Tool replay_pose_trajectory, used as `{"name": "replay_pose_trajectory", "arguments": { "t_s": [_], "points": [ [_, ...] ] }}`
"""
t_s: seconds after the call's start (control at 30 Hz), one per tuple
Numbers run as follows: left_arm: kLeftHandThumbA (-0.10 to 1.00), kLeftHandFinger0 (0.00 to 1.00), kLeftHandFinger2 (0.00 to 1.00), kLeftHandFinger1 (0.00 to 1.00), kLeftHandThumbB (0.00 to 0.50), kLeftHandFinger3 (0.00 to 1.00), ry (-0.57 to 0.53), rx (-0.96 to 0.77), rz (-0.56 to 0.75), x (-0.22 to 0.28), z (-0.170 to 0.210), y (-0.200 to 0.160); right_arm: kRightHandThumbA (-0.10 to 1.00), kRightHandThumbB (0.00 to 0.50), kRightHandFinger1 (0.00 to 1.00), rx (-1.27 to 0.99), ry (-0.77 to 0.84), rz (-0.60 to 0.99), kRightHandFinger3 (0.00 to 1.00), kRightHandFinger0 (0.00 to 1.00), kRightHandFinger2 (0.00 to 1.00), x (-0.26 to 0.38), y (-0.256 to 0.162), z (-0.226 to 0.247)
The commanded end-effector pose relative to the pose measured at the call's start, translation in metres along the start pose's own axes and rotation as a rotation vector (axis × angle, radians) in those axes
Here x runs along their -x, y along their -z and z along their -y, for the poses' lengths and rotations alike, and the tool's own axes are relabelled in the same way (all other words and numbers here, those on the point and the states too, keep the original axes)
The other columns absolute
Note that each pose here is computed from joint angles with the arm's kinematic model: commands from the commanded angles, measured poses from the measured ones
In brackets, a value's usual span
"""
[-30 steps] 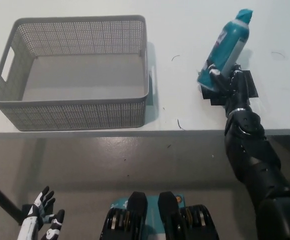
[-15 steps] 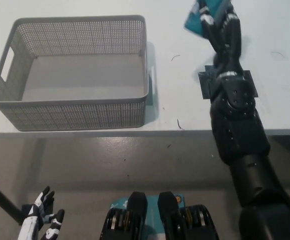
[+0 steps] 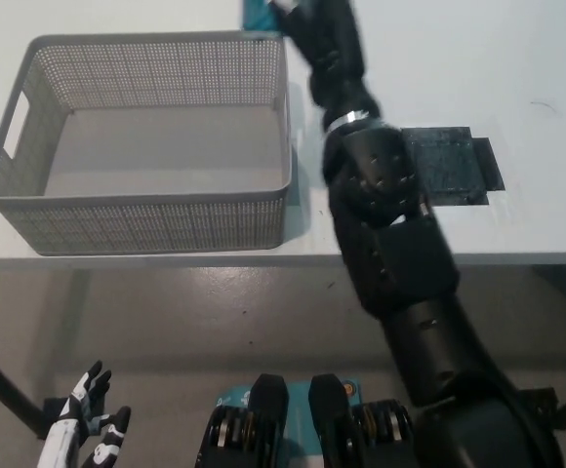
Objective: Use the right hand to pick up an air purifying spray and put it inside a container
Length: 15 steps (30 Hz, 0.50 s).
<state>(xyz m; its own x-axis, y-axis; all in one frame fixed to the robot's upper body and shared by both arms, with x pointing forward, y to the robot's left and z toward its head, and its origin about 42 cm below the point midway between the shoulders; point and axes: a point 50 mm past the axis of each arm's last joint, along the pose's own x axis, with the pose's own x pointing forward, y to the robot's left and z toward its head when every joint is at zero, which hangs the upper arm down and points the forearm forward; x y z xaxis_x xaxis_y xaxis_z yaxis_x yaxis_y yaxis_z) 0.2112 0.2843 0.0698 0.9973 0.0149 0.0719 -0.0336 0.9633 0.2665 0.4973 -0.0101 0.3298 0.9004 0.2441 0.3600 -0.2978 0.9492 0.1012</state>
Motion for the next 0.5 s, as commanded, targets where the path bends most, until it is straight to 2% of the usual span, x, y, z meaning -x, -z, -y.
{"name": "replay_pose_trajectory", "arguments": {
  "t_s": [0.0, 0.17, 0.2, 0.3, 0.33, 0.37, 0.4, 0.43, 0.47],
  "points": [
    [0.73, 0.77, 1.0, 0.98, 0.219, 1.0, 0.016, -0.016, 0.029, -0.004, -0.002, -0.008, -0.09, 0.478, 0.14, 0.052, -0.108, -0.029, 0.33, 0.11, 0.28, 0.004, 0.007, -0.034],
    [0.69, 0.74, 1.0, 0.97, 0.181, 1.0, 0.036, -0.033, 0.051, -0.005, 0.0, -0.013, -0.09, 0.47, 0.16, 0.027, -0.139, -0.188, 0.34, 0.17, 0.26, 0.025, 0.055, -0.055],
    [0.68, 0.73, 1.0, 0.95, 0.176, 1.0, 0.036, -0.038, 0.056, -0.006, 0.0, -0.013, -0.1, 0.467, 0.21, 0.031, -0.137, -0.219, 0.36, 0.24, 0.28, 0.029, 0.064, -0.059],
    [0.71, 0.72, 1.0, 0.95, 0.183, 1.0, 0.035, -0.046, 0.061, -0.008, 0.002, -0.013, -0.1, 0.464, 0.21, 0.032, -0.135, -0.255, 0.37, 0.24, 0.29, 0.033, 0.078, -0.062],
    [0.71, 0.72, 1.0, 0.95, 0.194, 1.0, 0.034, -0.045, 0.053, -0.008, 0.002, -0.014, -0.1, 0.46, 0.33, 0.032, -0.135, -0.275, 0.37, 0.33, 0.38, 0.035, 0.083, -0.062],
    [0.69, 0.72, 1.0, 0.95, 0.187, 1.0, 0.036, -0.031, 0.06, -0.008, 0.002, -0.013, -0.09, 0.451, 0.34, 0.031, -0.145, -0.27, 0.4, 0.35, 0.39, 0.036, 0.087, -0.059],
    [0.68, 0.73, 1.0, 0.95, 0.181, 1.0, 0.037, -0.024, 0.064, -0.009, 0.002, -0.012, -0.04, 0.458, 0.54, 0.051, -0.172, -0.253, 0.57, 0.57, 0.58, 0.036, 0.089, -0.058],
    [0.66, 0.73, 1.0, 0.95, 0.184, 1.0, 0.036, -0.021, 0.062, -0.009, 0.003, -0.013, 0.26, 0.492, 0.88, 0.086, -0.207, -0.244, 0.98, 0.84, 0.98, 0.036, 0.089, -0.057],
    [0.65, 0.72, 1.0, 0.94, 0.182, 1.0, 0.032, -0.017, 0.055, -0.008, 0.003, -0.014, 0.38, 0.5, 1.0, 0.077, -0.288, -0.262, 1.0, 1.0, 1.0, 0.035, 0.087, -0.057]
  ]
}}
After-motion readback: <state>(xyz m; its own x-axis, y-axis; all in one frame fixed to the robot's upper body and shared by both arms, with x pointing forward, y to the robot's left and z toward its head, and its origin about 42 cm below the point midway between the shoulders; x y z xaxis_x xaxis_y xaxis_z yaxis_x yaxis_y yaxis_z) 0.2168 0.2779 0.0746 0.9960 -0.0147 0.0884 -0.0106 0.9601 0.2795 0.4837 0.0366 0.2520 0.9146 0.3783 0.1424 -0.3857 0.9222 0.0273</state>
